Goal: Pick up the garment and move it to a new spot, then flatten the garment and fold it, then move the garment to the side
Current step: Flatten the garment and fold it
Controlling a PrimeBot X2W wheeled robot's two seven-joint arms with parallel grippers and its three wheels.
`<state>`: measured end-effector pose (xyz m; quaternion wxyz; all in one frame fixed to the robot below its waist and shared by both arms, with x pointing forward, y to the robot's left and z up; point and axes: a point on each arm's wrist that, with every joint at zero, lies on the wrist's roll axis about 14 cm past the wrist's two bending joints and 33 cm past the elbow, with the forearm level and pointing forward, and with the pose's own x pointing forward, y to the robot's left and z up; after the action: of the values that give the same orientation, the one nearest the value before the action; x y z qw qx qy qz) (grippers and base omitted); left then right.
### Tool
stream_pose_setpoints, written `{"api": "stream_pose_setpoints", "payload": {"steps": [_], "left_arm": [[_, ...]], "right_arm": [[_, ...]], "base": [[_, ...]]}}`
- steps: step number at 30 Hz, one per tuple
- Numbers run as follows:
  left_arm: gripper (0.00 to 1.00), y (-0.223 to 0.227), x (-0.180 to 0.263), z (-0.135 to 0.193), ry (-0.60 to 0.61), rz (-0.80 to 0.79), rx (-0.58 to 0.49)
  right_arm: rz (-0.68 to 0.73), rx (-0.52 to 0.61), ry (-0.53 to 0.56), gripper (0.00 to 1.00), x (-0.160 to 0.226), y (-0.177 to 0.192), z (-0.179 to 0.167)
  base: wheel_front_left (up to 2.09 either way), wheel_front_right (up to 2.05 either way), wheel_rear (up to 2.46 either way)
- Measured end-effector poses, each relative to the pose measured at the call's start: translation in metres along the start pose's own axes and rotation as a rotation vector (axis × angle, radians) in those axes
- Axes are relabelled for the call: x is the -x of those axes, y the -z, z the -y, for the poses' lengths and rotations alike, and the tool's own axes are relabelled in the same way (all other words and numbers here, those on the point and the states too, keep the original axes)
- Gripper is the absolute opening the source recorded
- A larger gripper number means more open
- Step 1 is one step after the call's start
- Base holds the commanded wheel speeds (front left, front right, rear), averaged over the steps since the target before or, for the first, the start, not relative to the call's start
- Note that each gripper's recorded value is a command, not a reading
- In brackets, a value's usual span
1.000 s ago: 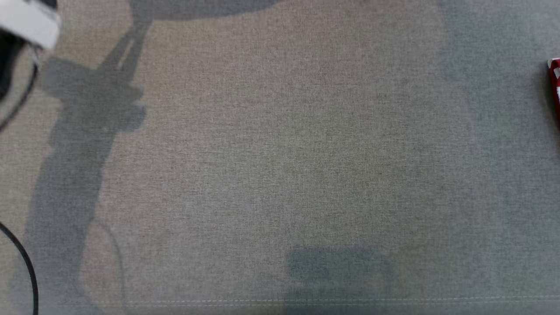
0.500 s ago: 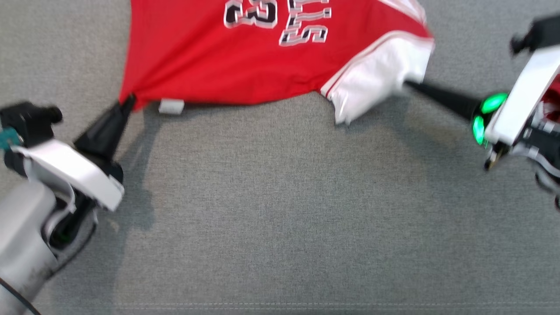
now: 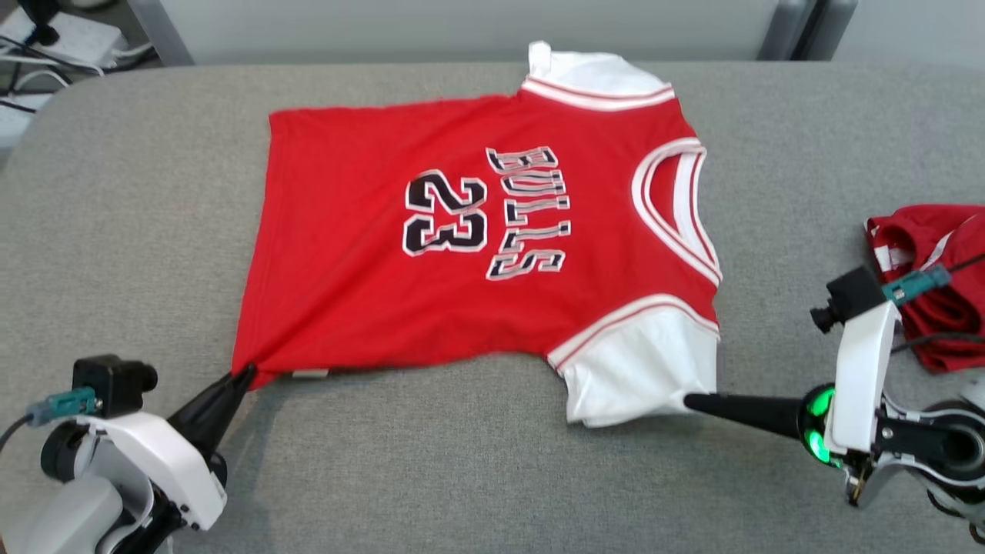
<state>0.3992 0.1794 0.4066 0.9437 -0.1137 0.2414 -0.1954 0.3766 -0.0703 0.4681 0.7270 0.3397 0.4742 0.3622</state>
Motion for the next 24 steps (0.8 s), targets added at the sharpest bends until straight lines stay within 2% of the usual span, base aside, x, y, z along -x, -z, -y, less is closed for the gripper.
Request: {"api": "stream_pose_setpoints", "payload": {"steps": [9, 22, 23, 24], "left_arm": [[0.00, 0.028, 0.041, -0.005, -0.067, -0.016, 0.042], [0.00, 0.039, 0.046, -0.015, -0.119, -0.022, 0.054], [0.00, 0.040, 0.045, -0.015, -0.119, -0.024, 0.051], [0.17, 0.041, 0.044, -0.015, -0.119, -0.028, 0.046]], "right_arm": [[0.004, -0.014, -0.004, 0.00, 0.013, 0.037, -0.011], [0.003, -0.045, -0.005, 0.00, 0.009, 0.058, -0.010], [0.006, -0.048, -0.003, 0.44, 0.008, 0.059, -0.008], [0.009, -0.050, -0.002, 1.00, 0.008, 0.058, -0.008]], "base": [[0.00, 0.00, 0.00], [0.00, 0.00, 0.00], [0.00, 0.00, 0.00], [0.00, 0.00, 0.00]]}}
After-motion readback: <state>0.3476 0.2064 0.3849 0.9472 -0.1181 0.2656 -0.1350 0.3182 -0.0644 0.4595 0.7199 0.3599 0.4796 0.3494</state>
